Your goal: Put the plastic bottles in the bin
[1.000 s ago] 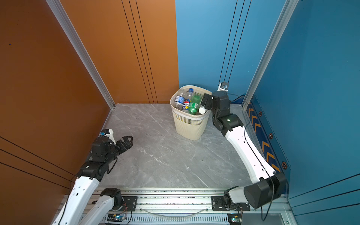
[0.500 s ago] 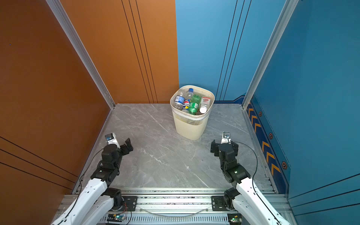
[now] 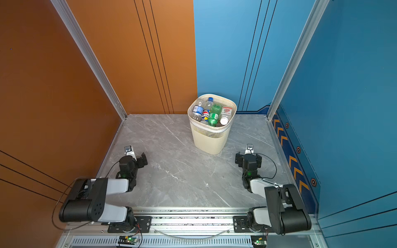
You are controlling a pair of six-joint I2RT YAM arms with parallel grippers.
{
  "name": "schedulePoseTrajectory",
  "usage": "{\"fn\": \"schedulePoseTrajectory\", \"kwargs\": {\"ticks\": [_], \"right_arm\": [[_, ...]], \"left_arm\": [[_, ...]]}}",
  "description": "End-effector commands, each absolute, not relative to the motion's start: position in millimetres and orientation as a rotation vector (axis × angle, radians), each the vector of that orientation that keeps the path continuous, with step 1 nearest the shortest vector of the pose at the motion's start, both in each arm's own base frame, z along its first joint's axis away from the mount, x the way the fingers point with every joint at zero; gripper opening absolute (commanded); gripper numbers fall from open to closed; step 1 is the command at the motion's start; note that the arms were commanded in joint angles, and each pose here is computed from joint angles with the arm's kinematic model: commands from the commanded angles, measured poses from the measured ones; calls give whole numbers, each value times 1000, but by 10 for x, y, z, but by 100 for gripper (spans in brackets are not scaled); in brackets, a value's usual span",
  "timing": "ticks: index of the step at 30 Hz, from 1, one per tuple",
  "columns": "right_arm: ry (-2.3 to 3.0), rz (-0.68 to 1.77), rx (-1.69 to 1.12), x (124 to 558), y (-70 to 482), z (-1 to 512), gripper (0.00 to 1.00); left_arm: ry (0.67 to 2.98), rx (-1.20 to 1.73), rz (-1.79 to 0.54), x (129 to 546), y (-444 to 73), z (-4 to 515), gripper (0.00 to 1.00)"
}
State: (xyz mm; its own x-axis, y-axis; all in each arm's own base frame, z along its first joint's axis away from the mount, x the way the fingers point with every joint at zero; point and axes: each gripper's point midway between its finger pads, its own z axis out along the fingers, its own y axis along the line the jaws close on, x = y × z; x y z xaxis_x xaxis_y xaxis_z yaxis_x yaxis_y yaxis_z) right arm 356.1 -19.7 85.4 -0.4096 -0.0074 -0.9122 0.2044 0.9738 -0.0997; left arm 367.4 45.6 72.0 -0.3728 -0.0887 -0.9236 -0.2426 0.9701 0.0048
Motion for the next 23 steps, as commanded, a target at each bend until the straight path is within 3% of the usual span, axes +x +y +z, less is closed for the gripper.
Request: {"fn": "schedulePoseTrajectory", "kwargs": {"ticks": [1, 23], "right_arm": [[1882, -110, 70, 3828, -53, 1001, 99], [1920, -138, 131, 3910, -160, 920, 100]], "left_arm": [[1919, -95, 91, 3877, 190, 894, 98], [1928, -70, 134, 3956, 143, 884, 98]]}}
